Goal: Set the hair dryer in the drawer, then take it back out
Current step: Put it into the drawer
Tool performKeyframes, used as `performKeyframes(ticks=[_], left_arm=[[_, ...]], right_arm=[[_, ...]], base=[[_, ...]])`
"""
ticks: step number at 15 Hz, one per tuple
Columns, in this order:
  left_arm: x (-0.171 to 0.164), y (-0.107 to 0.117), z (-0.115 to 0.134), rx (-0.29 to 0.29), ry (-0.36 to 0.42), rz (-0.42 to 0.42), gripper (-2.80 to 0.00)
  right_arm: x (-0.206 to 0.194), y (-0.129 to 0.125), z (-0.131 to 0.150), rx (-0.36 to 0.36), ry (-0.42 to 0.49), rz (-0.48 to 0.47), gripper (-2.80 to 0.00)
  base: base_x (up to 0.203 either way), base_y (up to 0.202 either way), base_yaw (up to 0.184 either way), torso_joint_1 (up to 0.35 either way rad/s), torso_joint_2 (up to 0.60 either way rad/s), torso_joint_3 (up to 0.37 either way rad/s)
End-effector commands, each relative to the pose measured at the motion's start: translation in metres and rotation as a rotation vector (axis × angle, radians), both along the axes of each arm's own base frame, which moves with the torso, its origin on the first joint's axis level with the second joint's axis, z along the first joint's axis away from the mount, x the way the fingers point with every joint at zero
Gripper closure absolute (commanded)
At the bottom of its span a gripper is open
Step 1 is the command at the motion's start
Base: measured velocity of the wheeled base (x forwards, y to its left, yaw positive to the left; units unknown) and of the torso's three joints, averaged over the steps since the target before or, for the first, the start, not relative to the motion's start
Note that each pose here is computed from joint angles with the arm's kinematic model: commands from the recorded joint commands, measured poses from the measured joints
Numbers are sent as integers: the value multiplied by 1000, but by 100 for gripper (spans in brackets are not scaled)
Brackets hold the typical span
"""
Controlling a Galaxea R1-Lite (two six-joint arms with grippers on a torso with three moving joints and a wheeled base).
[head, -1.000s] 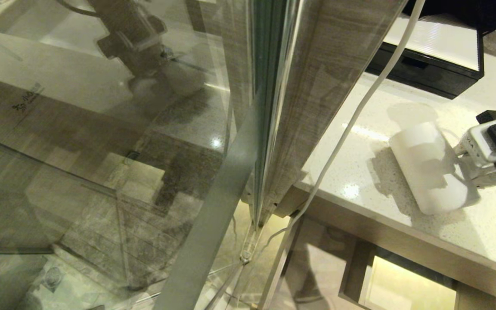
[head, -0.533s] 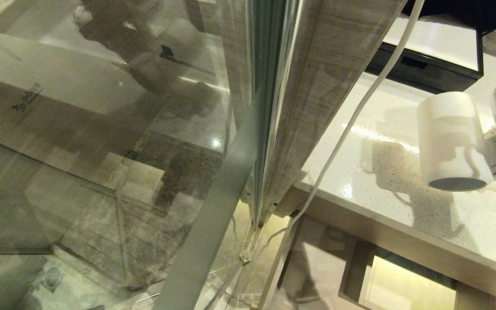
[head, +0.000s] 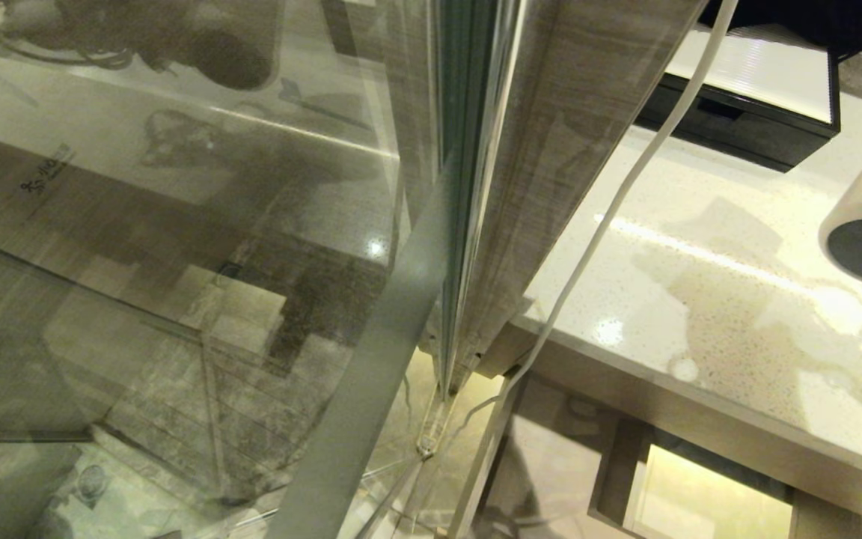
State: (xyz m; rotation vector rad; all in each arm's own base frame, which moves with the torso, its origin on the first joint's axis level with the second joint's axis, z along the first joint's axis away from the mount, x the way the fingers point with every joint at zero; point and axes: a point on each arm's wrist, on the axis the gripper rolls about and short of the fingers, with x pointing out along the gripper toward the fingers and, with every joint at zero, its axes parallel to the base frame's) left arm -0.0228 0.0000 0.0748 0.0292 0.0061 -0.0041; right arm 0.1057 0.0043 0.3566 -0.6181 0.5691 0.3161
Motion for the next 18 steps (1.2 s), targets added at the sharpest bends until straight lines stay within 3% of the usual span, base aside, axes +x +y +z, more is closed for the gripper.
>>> performKeyframes(ticks=[1,7,18], left_arm=[[0,0,0,0,1,1,0],[0,0,0,0,0,1,0],[0,0,0,0,1,1,0]], right_arm=[[-37,-1,0,156,-40,-113,0],[-63,-2,-5,188,-73,-133,0],[-96,-2,-16,196,-172,-153,0]], base=[[0,0,0,0,0,0],[0,0,0,-36,43,-6],[0,0,0,-352,242,-104]])
